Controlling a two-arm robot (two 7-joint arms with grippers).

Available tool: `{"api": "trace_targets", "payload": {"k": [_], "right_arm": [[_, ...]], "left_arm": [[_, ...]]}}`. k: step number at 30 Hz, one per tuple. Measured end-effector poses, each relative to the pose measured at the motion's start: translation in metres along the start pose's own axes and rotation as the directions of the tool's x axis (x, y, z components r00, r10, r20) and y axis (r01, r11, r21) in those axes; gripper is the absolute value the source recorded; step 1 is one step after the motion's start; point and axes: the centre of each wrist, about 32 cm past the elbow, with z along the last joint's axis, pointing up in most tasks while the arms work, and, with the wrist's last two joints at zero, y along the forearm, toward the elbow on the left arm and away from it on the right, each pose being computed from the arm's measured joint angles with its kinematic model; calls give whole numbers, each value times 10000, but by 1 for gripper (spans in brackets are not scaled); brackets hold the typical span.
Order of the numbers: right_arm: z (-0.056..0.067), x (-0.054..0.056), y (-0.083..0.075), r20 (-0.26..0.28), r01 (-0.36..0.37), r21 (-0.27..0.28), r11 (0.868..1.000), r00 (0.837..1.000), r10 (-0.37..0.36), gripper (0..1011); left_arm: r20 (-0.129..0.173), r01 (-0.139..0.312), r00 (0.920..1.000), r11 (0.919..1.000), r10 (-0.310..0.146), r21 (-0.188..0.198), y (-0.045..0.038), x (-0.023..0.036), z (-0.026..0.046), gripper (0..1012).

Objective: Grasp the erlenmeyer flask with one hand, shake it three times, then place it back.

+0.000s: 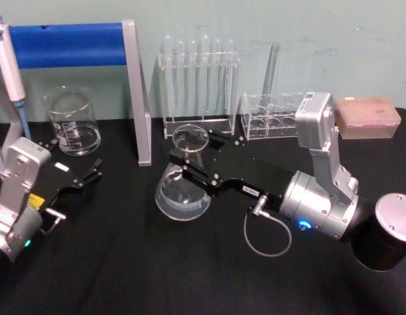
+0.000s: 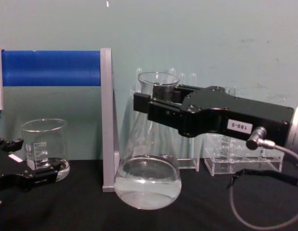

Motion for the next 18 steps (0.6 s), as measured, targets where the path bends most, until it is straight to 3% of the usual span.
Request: {"api": "trace_targets", "payload": {"k": [6,11,18], "right_arm": [[-9,-11,19,-75,99,21,9999,9999,-99,449],[-20,5,-37,-80,823,22,9966,9966,-823,449],[-6,60,-192,107,2167,6,9762,9762,-2167,449]], "left_arm": [[0,0,10000,10000,0,1,0,0,0,1001],[0,0,10000,10000,0,0,0,0,0,1001],[0,0,10000,10000,0,1,0,0,0,1001]]}}
